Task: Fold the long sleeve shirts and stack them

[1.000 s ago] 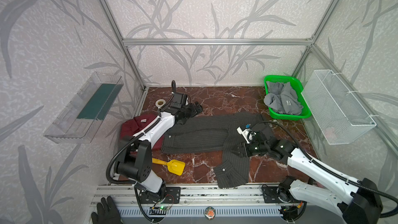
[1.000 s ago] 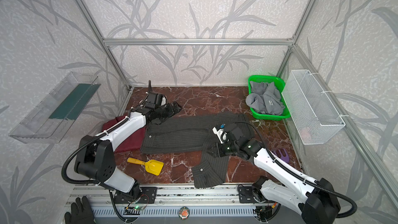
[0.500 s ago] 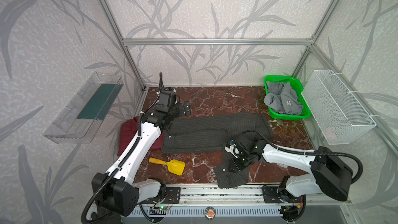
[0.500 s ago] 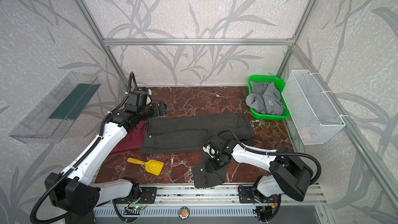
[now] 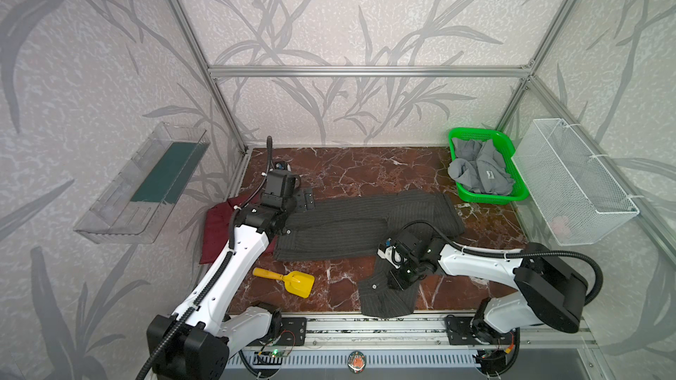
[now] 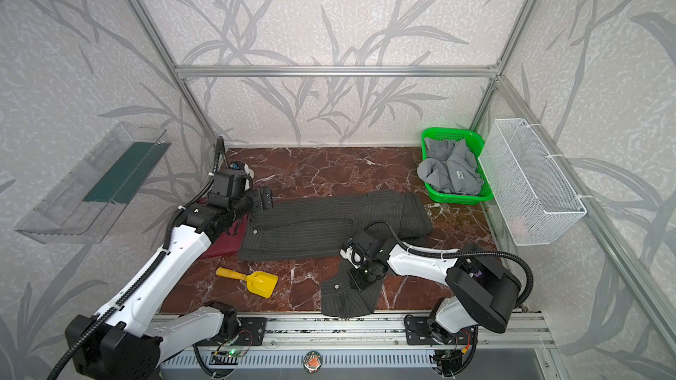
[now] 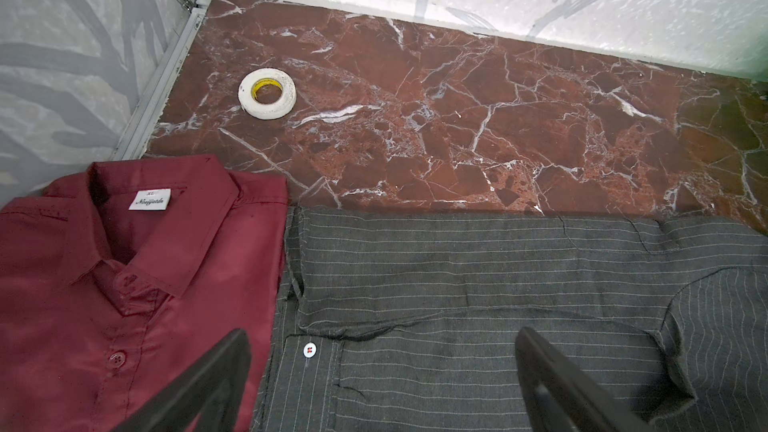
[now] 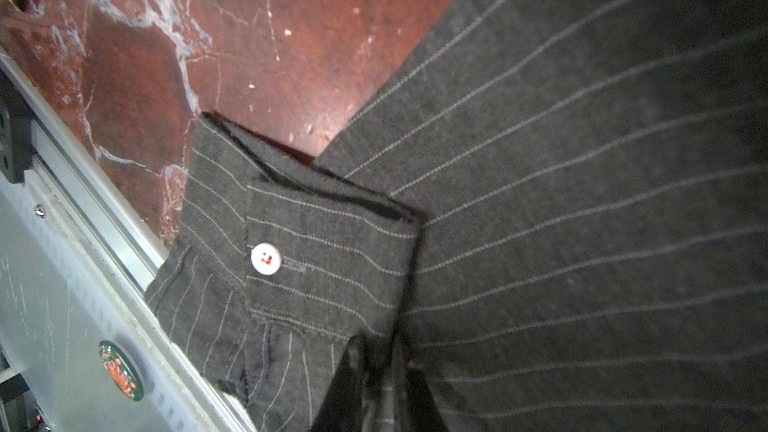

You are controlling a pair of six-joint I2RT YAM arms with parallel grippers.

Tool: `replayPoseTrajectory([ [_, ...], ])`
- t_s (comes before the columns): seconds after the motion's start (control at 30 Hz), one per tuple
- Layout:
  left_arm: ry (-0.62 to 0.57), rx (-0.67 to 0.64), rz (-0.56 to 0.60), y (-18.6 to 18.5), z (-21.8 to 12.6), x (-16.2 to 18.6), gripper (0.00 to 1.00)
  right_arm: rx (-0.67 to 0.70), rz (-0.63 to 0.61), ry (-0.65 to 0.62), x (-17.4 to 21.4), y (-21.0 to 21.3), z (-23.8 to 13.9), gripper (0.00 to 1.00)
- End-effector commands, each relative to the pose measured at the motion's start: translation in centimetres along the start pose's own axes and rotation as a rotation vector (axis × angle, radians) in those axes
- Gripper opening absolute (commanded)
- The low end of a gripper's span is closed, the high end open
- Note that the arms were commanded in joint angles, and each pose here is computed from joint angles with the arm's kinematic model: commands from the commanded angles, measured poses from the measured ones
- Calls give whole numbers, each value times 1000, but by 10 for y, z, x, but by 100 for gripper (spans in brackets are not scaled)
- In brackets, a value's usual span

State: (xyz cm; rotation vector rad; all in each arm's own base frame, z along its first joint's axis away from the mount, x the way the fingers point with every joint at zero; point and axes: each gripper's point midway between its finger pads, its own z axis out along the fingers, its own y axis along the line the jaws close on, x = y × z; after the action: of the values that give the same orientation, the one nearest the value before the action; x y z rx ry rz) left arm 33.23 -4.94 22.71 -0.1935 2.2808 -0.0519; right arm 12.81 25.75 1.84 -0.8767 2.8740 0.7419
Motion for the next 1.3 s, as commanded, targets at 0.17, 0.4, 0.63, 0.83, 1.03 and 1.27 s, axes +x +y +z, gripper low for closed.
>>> replayPoseTrajectory([
  [0.17,-23,-23,16,6,-3,-2,99,39,-53,-99,-10,9,-39,1],
  [0.4,-21,-25,13,7,-3,-2,99,54,-141,-217,-27,27,-90,0],
  [0.63,-35,-38,6,11,-5,-5,99,52,-286,-464,-73,57,-155,0],
  [0.83,-70,-77,-11,21,-12,-9,99,-1,-341,-538,-139,78,-186,0],
  [1.03,-126,-145,-48,39,-22,-16,99,-68,-438,-554,-207,100,-192,0],
  [1.27,-185,-182,-96,53,-34,-21,99,-131,-510,-502,-274,118,-177,0],
])
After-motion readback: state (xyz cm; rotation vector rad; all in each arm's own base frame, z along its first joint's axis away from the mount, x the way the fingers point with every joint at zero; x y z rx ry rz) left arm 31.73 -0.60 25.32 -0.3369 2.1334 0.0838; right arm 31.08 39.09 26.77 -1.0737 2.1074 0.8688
